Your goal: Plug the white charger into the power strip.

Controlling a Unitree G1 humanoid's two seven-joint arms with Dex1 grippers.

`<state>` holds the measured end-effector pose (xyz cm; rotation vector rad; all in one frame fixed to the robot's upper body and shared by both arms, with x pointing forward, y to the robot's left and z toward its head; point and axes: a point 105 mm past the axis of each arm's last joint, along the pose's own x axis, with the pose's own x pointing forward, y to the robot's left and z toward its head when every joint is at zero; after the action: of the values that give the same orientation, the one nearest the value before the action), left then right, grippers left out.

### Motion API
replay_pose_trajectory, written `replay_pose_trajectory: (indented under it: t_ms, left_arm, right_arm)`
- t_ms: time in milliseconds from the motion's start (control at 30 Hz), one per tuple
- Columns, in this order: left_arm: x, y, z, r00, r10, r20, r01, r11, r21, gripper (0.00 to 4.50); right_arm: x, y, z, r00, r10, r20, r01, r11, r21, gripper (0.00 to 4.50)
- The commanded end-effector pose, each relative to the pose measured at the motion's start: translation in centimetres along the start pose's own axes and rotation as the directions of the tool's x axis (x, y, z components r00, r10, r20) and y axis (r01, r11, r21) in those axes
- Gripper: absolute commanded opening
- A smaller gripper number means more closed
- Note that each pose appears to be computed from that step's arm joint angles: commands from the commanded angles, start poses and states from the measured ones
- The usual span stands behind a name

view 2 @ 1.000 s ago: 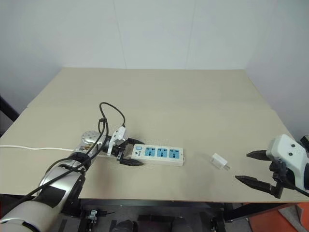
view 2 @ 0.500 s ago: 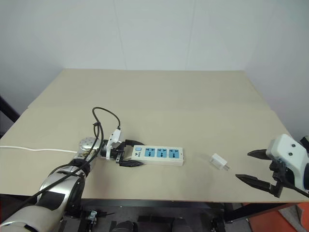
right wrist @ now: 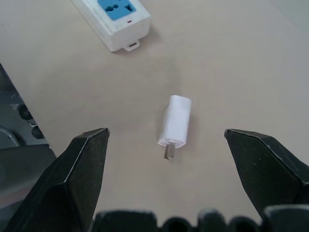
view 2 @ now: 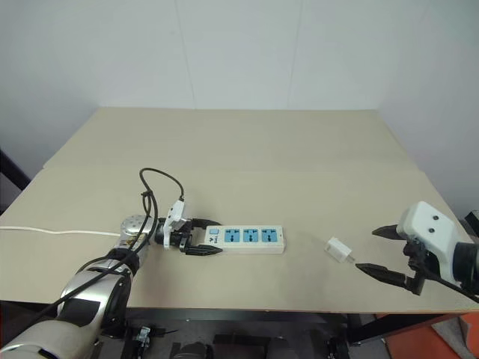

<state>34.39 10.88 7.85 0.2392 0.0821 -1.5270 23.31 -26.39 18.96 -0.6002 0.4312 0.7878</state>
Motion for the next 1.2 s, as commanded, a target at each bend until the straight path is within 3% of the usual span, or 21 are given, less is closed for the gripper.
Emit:
replay_pose_trajectory:
  t_ms: [33,300,400,600,1200]
  left_arm:
    - [0.3,-0.8,-1.1,0.995,-0.058,-0.078,0.058,0.998,-0.006,3.31]
    - [0.2,-1.0,-1.4,0.984,-0.096,-0.15,0.101,0.994,0.03,3.31]
    - [0.3,-1.2,-1.5,0.982,-0.105,-0.159,0.113,0.993,0.042,3.31]
    - [0.7,-1.3,-1.4,0.986,-0.103,-0.132,0.109,0.993,0.034,3.31]
    - [1.0,-1.0,-0.7,0.991,-0.096,-0.093,0.1,0.994,0.037,3.31]
  right_arm:
    - [0.6,-1.2,1.6,0.998,-0.001,-0.065,0.003,1.0,0.025,4.5]
    - [4.9,-2.9,4.7,0.951,0.064,-0.303,-0.021,0.989,0.143,4.5]
    - [7.1,-2.9,4.6,0.909,0.123,-0.397,-0.031,0.973,0.231,4.5]
    - [9.8,-3.6,2.6,0.827,0.127,-0.548,0.015,0.969,0.247,4.5]
    - [11.3,-2.2,0.1,0.773,0.198,-0.603,0.008,0.947,0.321,4.5]
